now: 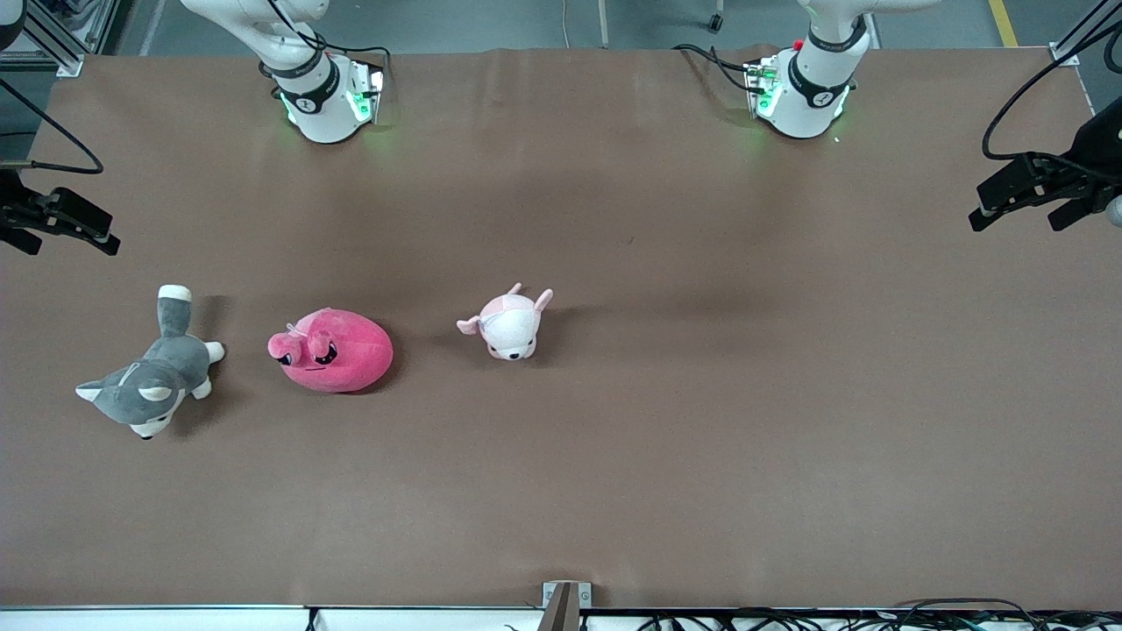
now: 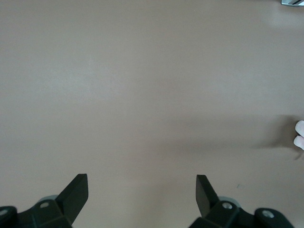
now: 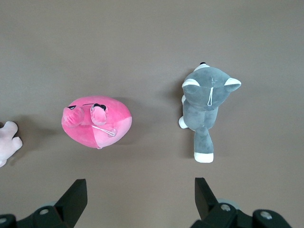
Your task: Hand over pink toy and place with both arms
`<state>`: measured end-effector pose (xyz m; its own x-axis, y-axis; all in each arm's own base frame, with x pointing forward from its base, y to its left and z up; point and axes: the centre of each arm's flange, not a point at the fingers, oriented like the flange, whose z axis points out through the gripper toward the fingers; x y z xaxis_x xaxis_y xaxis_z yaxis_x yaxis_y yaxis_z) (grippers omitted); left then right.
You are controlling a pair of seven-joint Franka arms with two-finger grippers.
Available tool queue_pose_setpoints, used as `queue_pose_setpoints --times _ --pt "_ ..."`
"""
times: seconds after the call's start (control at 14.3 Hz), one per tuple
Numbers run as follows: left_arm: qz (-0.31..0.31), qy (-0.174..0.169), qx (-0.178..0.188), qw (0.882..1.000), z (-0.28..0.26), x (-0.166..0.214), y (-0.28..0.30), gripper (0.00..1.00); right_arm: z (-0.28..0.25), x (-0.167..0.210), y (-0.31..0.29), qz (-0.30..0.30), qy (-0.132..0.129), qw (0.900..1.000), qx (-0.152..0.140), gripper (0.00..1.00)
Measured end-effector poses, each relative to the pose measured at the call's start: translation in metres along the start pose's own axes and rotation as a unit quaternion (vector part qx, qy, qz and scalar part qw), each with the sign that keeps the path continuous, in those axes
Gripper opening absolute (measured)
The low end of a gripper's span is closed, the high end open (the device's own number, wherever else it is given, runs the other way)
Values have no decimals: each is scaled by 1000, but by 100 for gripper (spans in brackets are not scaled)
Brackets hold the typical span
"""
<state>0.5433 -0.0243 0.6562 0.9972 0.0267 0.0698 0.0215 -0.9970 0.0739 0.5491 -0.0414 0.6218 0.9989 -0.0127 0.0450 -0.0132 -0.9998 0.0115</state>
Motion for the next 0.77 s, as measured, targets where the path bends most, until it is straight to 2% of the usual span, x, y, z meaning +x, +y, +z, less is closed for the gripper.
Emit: queue_pose_setpoints --times 0.77 --pt "-1 0 0 1000 0 0 -1 100 -6 -5 -1 -2 -2 1000 0 100"
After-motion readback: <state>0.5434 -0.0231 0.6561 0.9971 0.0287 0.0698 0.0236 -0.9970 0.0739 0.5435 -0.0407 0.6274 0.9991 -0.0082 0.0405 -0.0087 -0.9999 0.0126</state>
